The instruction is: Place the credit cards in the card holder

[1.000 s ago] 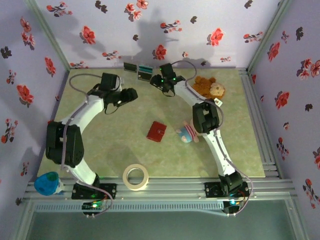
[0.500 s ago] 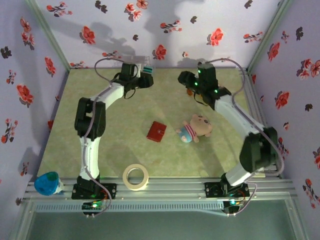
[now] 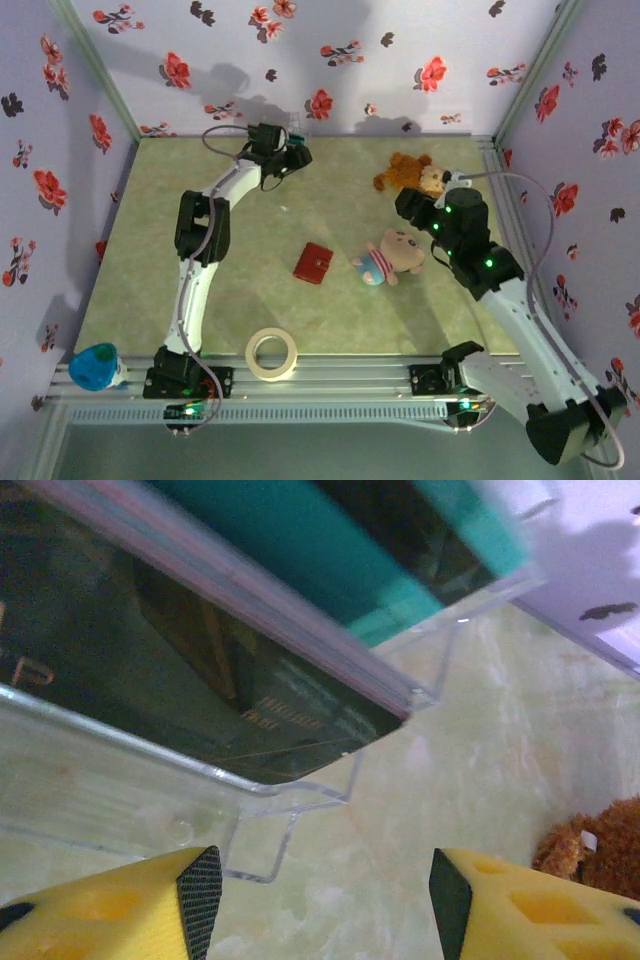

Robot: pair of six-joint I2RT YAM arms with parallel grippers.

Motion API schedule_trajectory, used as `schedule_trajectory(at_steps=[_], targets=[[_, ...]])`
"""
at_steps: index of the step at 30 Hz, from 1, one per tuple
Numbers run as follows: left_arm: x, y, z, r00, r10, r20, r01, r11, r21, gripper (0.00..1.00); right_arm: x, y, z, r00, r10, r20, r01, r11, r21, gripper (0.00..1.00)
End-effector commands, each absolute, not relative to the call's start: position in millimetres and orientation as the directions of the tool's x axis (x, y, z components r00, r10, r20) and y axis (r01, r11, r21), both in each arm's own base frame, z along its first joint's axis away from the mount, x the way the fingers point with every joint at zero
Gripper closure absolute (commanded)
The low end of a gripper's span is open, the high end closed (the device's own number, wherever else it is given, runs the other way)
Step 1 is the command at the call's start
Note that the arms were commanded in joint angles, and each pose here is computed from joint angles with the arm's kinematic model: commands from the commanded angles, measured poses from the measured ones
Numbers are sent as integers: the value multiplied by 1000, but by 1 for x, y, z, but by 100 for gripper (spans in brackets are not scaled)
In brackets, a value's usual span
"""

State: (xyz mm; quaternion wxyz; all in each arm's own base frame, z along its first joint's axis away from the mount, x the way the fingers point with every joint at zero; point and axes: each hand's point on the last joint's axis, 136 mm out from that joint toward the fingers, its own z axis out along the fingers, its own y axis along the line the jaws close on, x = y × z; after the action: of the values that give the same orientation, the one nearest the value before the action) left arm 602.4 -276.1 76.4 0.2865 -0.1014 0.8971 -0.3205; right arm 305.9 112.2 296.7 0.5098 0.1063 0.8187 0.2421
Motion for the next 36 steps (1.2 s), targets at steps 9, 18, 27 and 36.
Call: schedule_trajectory(at_steps=[9,18,27,36], targets=[[609,-294,60,-814,-525,-250,-183,639,-747,40,297,102,300,-433,370,-822,-78,893,443,35],[609,-298,45,-808,-560,-182,-239,594,-768,46,299,105,300,-435,372,-820,-92,887,452,35],[625,-287,72,-732,-614,-296,-169,584,-794,45,297,106,301,-437,363,-823,-105,888,447,35],[631,-282,94,-644,-672,-365,-85,537,-839,46,299,107,295,-440,358,-823,-102,891,443,35]])
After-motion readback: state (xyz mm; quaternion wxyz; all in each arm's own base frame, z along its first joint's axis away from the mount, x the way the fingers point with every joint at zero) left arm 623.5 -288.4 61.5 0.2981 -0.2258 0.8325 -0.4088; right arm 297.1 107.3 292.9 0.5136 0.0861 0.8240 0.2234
